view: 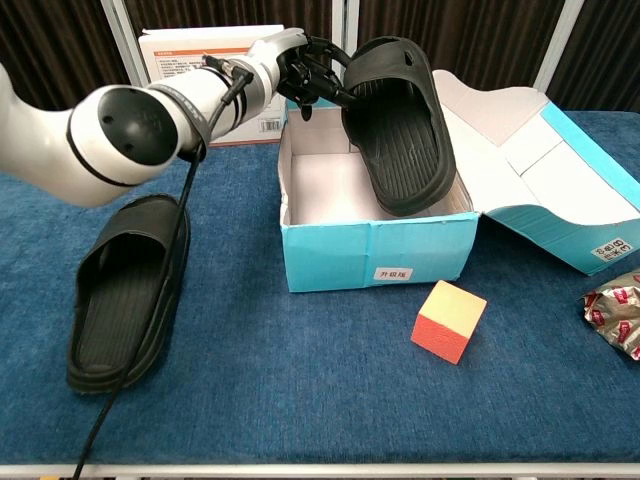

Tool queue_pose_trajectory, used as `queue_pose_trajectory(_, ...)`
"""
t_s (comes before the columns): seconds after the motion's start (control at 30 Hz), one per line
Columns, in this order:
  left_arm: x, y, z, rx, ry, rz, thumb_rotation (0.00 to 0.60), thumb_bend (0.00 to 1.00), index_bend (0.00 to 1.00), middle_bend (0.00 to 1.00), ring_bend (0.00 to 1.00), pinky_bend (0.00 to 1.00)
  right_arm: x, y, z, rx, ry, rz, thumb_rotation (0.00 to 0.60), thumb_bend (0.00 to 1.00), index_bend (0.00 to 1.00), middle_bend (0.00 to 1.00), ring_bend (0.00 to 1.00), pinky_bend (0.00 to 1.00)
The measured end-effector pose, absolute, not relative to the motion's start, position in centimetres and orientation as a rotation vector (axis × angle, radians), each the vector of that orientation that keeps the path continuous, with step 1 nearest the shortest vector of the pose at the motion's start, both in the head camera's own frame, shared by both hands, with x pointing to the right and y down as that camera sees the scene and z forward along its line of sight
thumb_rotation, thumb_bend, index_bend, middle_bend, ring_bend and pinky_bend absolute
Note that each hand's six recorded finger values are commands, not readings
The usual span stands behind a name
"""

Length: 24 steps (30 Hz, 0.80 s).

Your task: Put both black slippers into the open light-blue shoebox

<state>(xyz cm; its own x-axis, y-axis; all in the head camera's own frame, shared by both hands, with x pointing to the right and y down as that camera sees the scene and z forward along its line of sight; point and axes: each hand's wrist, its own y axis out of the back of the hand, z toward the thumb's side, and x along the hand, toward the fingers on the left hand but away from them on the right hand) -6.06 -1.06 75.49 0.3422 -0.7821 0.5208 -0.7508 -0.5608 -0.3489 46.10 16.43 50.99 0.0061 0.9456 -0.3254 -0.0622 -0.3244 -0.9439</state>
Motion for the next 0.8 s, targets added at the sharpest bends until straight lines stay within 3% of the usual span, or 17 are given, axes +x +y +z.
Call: queue_pose_trajectory(0.8, -5.5, 0.9, 77.8, -2.479, 1.226, -1.18, 0.6, 0.0, 0.5, 0.61, 0.84, 0.6, 46.1, 16.5, 51.0, -1.407, -0.982, 1.463, 0.6, 0.13, 0.05, 0.14, 0.0, 0.09)
